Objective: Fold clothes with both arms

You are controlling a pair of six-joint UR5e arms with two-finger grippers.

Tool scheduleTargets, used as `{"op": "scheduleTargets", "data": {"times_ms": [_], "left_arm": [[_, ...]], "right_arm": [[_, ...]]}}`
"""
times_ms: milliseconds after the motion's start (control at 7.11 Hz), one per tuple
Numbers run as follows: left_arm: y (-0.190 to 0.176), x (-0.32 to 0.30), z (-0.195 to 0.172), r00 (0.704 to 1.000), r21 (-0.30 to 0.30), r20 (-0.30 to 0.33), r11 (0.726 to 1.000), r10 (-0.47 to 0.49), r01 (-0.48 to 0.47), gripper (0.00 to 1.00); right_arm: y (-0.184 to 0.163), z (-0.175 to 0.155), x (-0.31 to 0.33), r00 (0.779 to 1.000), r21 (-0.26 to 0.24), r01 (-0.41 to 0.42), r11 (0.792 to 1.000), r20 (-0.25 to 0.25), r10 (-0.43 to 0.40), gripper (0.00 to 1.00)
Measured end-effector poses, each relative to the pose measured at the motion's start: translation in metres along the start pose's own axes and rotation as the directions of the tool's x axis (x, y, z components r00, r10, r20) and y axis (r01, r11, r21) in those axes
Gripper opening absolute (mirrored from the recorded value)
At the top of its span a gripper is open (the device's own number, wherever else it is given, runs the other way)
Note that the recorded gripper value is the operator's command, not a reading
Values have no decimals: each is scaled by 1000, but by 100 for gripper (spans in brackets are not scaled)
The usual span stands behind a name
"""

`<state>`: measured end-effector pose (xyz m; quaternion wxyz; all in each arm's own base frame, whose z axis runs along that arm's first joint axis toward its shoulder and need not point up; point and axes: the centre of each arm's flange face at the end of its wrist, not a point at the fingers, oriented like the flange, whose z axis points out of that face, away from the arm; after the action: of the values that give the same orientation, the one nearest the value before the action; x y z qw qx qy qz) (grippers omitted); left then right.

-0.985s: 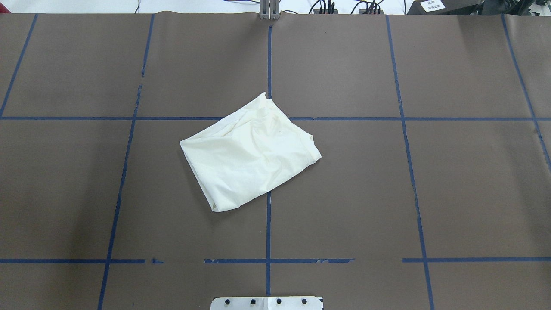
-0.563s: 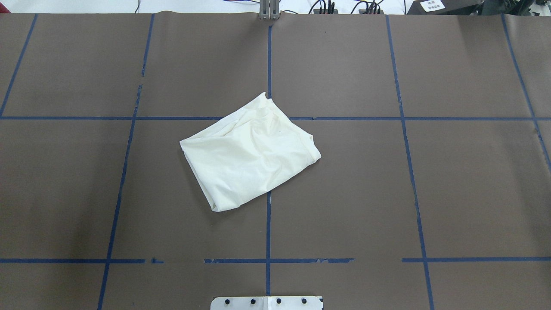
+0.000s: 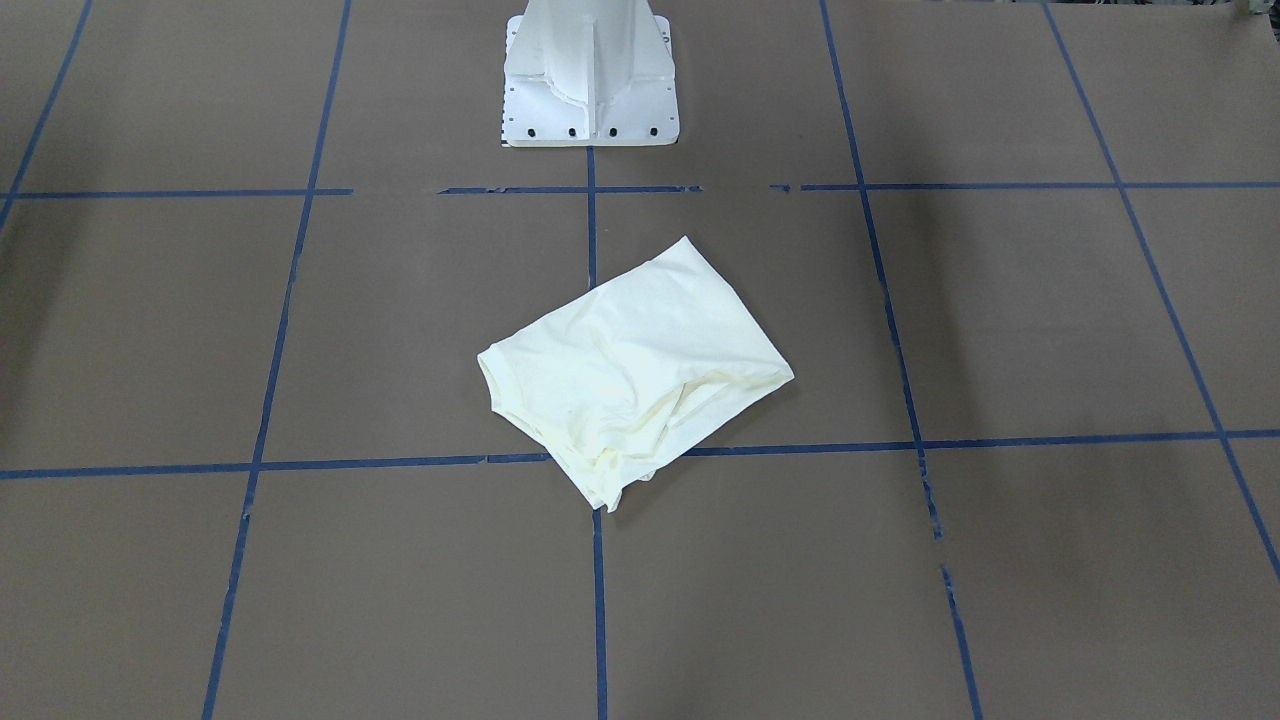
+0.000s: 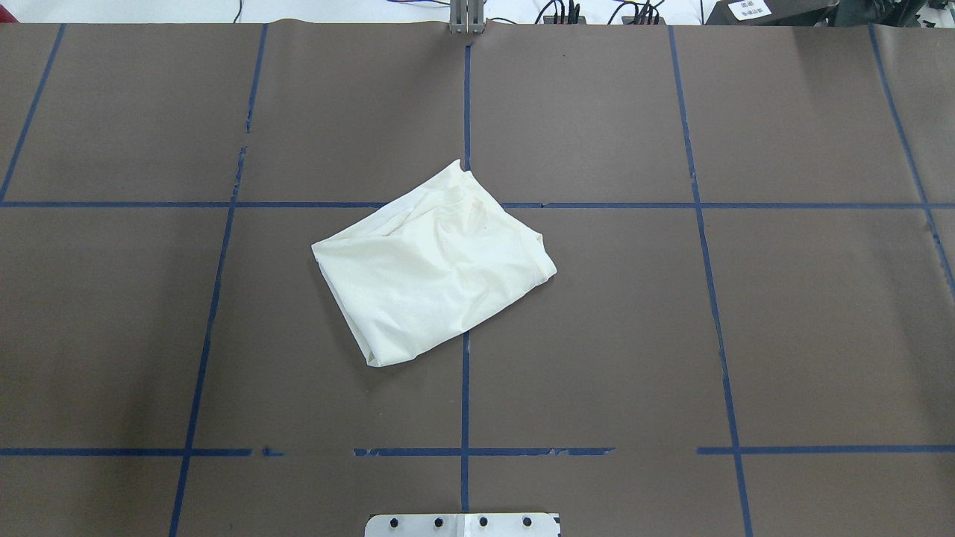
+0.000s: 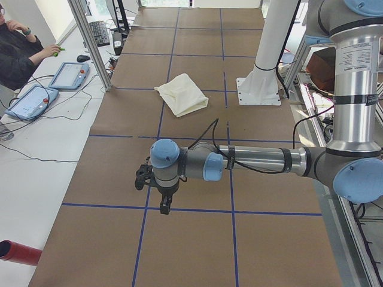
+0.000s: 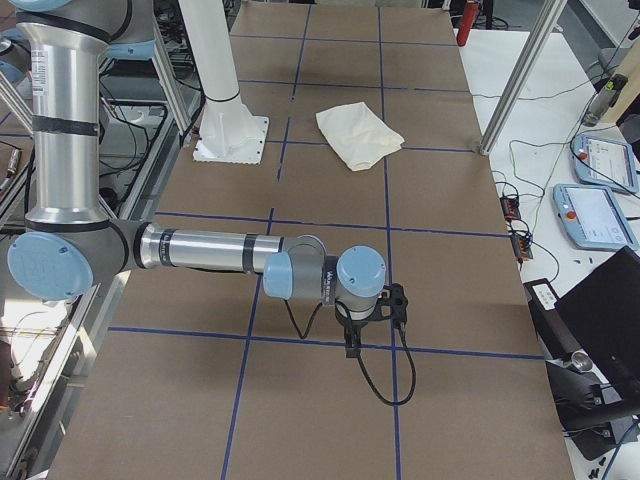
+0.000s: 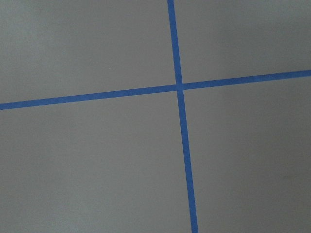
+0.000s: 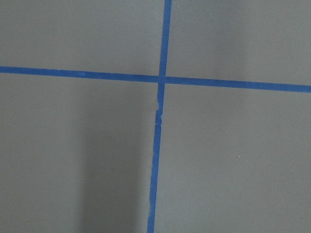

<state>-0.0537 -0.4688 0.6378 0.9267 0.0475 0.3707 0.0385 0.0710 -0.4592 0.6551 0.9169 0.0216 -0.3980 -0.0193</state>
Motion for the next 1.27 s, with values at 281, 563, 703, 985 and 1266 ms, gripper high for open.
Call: {"op": "scheduleTargets", "data": {"times_ms": [281, 563, 703, 985, 1266], "left_arm": [[-1, 0, -1, 1000, 2, 0, 1000, 1, -1, 100], [-2, 1, -2, 1000, 4, 1, 1000, 1, -1, 100], [-3, 1, -2, 1000, 5, 1, 1000, 0, 0, 100], [-4, 2, -2, 1000, 6, 0, 1000, 0, 0, 100], [-4, 2, -3, 1000, 7, 0, 1000, 0, 0, 100]], "right_arm": [[0, -11, -11, 998, 23, -57, 998, 0, 57, 100], [-1, -13, -12, 997, 27, -73, 997, 1, 73, 100], [-1, -13, -13, 997, 28, -74, 997, 1, 74, 100], [-1, -13, -12, 997, 28, -76, 997, 1, 76, 100], [-1, -13, -13, 997, 27, -79, 997, 2, 79, 100]]}}
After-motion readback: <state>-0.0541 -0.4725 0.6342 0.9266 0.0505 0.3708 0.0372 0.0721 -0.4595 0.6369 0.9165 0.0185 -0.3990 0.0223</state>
